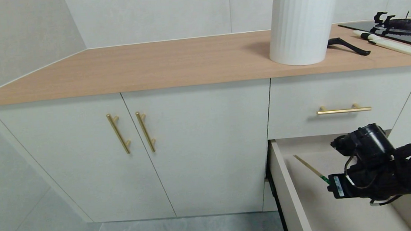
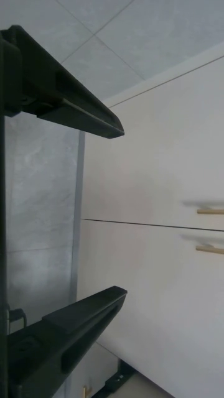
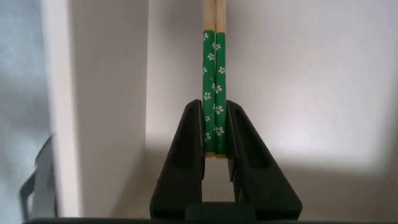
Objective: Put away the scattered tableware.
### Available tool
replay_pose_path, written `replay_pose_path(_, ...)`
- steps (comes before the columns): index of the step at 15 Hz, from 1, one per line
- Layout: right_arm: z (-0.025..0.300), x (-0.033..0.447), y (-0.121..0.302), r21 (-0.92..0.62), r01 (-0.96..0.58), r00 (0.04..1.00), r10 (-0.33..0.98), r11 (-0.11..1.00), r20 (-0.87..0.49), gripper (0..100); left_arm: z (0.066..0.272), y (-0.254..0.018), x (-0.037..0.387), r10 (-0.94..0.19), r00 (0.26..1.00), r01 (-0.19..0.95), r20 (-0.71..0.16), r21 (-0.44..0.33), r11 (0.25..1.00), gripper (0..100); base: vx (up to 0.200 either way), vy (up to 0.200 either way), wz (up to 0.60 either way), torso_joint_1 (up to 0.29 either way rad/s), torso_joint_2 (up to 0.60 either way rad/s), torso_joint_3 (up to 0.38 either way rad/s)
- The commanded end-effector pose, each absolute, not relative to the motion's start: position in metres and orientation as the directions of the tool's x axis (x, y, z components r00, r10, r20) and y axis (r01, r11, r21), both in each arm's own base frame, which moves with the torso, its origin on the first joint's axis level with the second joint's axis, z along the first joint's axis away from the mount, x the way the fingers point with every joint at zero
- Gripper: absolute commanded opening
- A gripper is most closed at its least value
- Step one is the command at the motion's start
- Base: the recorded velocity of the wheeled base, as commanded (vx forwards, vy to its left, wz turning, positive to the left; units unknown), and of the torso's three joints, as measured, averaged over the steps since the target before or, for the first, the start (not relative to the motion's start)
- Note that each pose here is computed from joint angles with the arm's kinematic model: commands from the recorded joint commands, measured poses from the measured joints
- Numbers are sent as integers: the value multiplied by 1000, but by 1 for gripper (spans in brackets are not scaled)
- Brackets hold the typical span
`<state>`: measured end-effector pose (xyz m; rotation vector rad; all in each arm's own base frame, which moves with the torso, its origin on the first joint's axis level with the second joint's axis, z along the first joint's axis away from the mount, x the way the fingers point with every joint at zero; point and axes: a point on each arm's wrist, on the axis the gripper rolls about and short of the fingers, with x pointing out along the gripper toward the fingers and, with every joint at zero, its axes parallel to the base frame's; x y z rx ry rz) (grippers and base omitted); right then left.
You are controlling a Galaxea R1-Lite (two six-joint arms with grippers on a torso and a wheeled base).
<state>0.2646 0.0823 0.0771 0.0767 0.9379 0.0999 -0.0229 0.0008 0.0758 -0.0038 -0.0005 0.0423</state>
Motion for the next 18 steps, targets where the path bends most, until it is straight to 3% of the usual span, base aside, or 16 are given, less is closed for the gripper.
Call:
replay_pose_path(1,36,267,85,80,-45,519,92,996,-850,0,76,1,-23,43,999,-43,-2,-5,999,100,0,0,0,0,0,0)
replay_pose_path(10,-14,279,87,7,-8,494,10,1000,-869,0,76,1,-23,43,999,-43,-2,-5,999,100,0,0,0,0,0,0)
replay_pose_path(15,-17,280,89,2,-11,500,7,1000,-866,0,76,1,-23,43,999,-43,0,-5,999,100,0,0,0,0,0,0)
replay_pose_path(16,-17,280,89,3,-11,501,8,1000,-865,100,76,1,-23,43,999,-43,-2,-5,999,100,0,0,0,0,0,0)
replay_pose_path(18,-17,280,89,2,-9,501,6,1000,-865,100,76,1,-23,43,999,-43,-2,-5,999,100,0,0,0,0,0,0)
